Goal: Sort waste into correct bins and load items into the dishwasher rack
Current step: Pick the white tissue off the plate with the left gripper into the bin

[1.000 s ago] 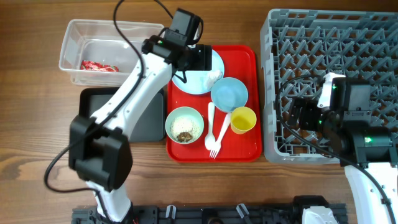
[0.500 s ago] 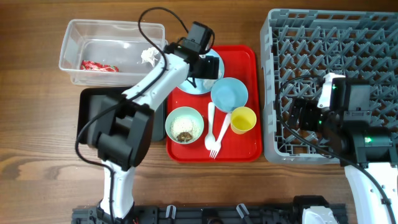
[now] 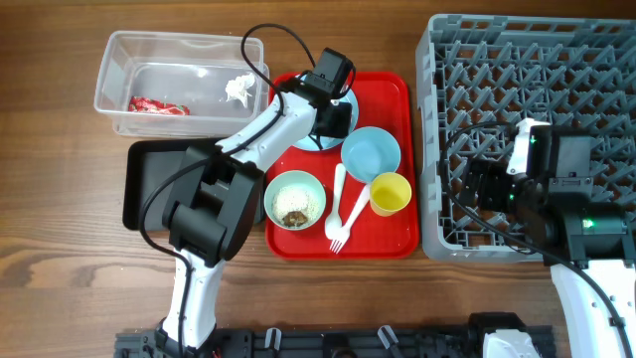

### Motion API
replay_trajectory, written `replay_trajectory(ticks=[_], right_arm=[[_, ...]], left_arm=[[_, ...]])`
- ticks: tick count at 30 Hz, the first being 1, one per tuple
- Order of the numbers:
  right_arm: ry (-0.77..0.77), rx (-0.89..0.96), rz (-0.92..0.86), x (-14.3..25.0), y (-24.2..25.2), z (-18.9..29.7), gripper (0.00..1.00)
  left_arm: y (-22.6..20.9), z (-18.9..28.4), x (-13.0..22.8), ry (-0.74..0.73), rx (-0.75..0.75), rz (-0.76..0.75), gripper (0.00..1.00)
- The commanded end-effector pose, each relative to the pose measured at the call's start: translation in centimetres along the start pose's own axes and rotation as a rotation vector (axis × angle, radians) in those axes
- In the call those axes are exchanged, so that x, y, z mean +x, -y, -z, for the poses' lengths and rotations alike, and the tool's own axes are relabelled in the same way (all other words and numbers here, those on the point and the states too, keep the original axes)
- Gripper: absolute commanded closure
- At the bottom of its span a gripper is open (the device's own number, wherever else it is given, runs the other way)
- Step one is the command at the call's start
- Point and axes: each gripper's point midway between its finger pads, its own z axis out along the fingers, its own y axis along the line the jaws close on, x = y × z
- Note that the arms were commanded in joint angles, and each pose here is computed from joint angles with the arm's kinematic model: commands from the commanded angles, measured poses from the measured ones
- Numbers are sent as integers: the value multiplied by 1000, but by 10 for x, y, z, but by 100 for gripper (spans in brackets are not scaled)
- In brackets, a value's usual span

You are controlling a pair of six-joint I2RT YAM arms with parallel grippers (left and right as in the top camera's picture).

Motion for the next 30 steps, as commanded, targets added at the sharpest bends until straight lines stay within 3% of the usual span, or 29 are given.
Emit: replay_trajectory(ticks=[1, 2, 3, 8, 14, 19, 22, 30], right_arm=[[19, 14, -19, -7, 2, 4, 0], [19, 14, -18, -7, 2, 4, 0], [19, 14, -18, -7, 2, 4, 0], [20, 15, -18, -8, 2, 4, 0], [23, 14, -18, -9, 2, 4, 0], [26, 14, -18, -9, 2, 4, 0], [26, 14, -18, -9, 2, 4, 0], [26, 13, -18, -9, 2, 4, 0]], left_arm=[[-2, -8, 8, -31, -3, -10, 80], [-3, -8, 10, -37, -5, -10, 92], [-3, -8, 11, -42, -7, -10, 96], [-6, 7, 6, -29, -14, -3, 96], [-30, 78, -33, 130, -71, 39, 96], [-77, 154, -62, 290, -152, 125, 96], [-107, 176, -69, 330, -176, 189, 96], [-210, 170, -56, 291, -268, 510, 96]])
